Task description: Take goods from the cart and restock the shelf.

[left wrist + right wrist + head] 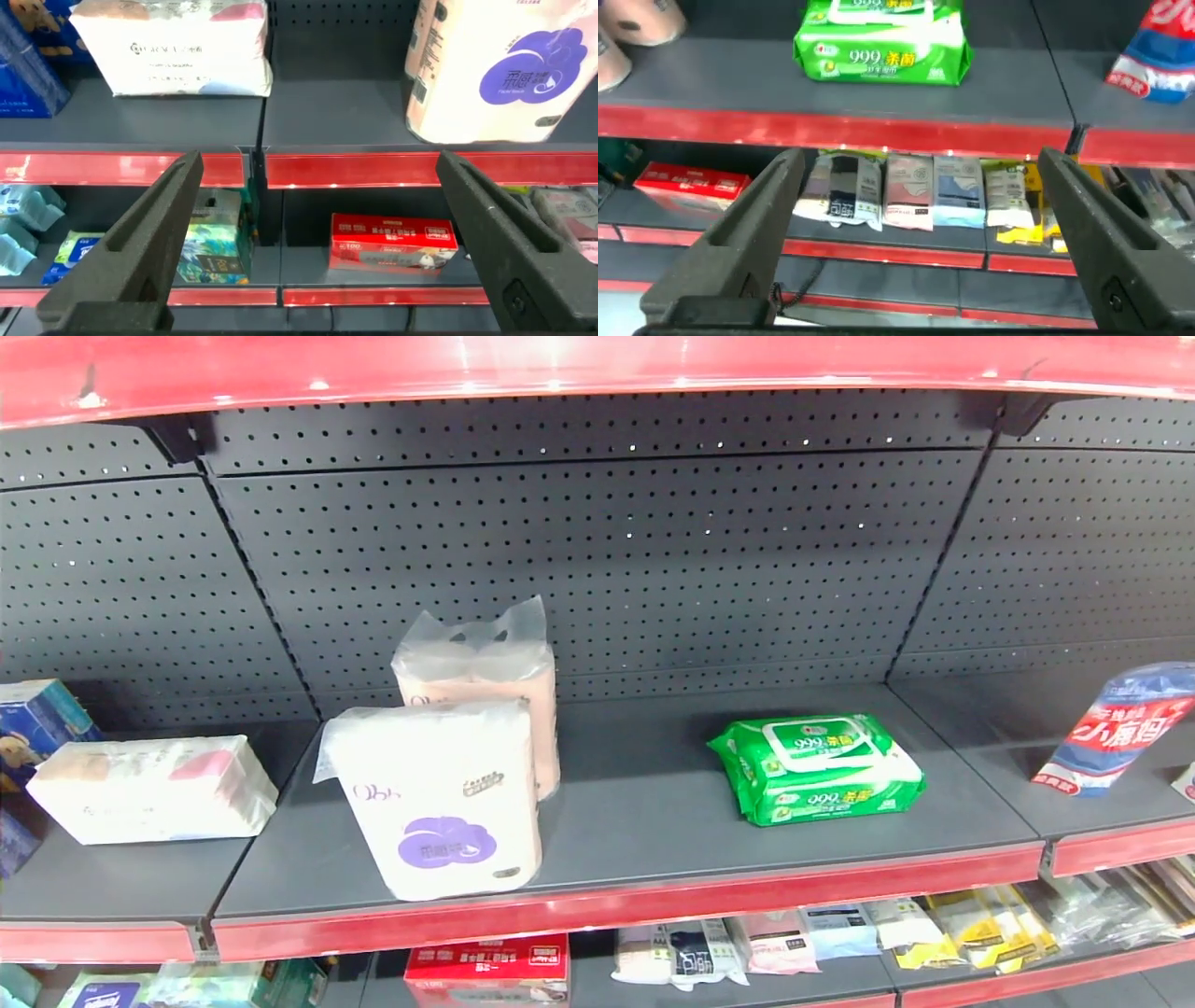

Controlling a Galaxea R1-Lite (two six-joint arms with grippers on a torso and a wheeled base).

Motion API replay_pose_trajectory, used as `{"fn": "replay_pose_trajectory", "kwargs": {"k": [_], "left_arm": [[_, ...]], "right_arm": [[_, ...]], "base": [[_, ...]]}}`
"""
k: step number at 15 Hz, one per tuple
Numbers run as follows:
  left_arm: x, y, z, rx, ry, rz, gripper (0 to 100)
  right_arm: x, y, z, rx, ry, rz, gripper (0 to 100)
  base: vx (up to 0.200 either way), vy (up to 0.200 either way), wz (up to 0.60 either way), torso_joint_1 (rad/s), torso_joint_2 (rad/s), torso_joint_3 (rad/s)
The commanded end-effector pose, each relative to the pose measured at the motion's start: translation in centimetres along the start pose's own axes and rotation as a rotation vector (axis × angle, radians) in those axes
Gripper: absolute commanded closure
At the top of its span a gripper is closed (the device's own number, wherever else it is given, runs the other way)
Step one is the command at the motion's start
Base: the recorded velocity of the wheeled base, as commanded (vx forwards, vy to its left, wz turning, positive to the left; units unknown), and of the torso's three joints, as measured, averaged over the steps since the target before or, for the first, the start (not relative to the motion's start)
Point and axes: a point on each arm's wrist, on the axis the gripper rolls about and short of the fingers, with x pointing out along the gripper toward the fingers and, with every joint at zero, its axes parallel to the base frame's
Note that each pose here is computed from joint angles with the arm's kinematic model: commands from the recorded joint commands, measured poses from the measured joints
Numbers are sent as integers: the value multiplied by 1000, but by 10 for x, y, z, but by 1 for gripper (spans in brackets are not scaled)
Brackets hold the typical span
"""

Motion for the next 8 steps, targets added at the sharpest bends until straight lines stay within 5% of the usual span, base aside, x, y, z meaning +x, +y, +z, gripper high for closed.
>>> {"fn": "replay_pose_trajectory", "kwargs": {"k": [1,8], "left_arm": [[0,0,0,1,0,0,0],[0,0,0,0,0,0,0]], "right_arm": [[-24,4,-20,-5,-138,4,0],[-23,2,-27,31,-173,-114,0]], "base": [[0,0,0,0,0,0],[0,0,0,0,0,0]]}}
